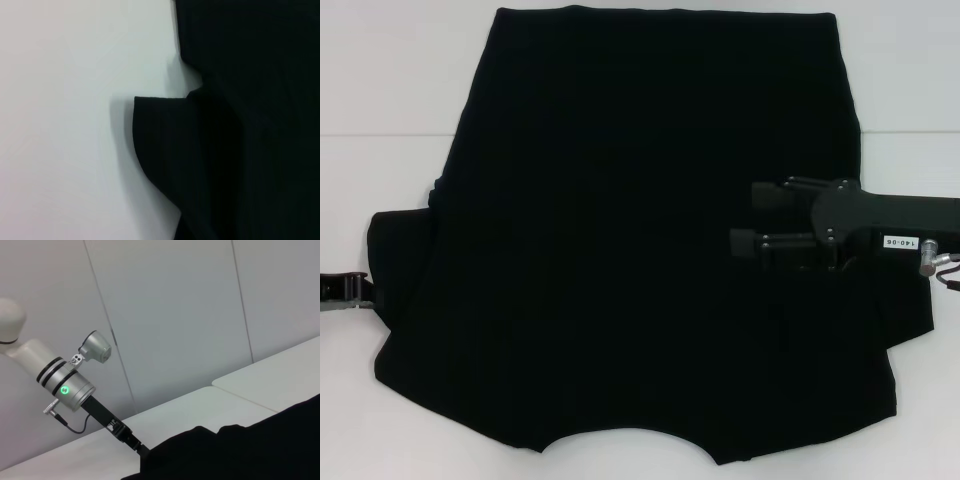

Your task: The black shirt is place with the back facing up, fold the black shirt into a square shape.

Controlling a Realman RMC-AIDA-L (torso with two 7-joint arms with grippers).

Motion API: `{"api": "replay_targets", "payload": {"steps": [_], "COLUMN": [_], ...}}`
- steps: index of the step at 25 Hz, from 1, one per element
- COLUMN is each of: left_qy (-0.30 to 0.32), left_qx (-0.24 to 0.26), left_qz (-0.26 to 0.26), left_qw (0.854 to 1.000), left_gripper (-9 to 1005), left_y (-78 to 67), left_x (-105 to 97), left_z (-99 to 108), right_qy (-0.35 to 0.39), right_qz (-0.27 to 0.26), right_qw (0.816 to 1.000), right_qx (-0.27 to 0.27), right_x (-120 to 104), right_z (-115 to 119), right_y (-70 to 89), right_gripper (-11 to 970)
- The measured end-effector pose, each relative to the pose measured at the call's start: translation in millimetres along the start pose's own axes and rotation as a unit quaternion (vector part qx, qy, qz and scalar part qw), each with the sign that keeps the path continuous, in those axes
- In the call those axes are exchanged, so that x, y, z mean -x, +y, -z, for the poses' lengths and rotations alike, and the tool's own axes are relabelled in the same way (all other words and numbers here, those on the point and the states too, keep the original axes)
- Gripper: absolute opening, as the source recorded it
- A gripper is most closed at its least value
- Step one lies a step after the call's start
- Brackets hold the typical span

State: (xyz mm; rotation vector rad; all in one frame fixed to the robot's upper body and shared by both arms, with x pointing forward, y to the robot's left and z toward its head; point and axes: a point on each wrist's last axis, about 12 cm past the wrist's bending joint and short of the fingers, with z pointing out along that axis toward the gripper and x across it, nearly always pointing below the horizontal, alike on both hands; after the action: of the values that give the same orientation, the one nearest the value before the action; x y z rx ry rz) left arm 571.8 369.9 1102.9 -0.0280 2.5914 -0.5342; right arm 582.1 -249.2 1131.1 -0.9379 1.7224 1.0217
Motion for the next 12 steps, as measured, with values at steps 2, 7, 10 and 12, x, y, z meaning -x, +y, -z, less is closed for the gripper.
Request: {"api": "replay_targets", "payload": {"steps": [2, 7, 10, 12], "left_qy": [-0.002, -0.01, -0.017, -0.024], "left_qx": [0.001, 0.01, 0.014, 0.017], "left_qz": [0.0, 0.0, 0.002, 0.006], "left_qw": [1.0, 1.0, 1.0, 1.0], "left_gripper": [130, 1, 1, 1], "left_y": [0.1, 3.2, 6.9, 10.8], "left_x": [0.6, 2.0, 2.4, 2.5], "left_z": [-0.1, 1.0, 3.7, 7.1], "right_qy": [-0.001, -0.008, -0.013, -0.015], "right_qz": [-0.001, -0.006, -0.011, -0.014], "right_qw": [1.0, 1.0, 1.0, 1.0], "right_qx": [-0.001, -0.007, -0.013, -0.015], "right_x": [-0.1, -1.9, -3.2, -4.3], "right_z": [0.3, 2.2, 2.9, 2.8], "right_y": [-0.1, -0.3, -1.2, -1.4], "right_gripper": [916, 916, 916, 916]}}
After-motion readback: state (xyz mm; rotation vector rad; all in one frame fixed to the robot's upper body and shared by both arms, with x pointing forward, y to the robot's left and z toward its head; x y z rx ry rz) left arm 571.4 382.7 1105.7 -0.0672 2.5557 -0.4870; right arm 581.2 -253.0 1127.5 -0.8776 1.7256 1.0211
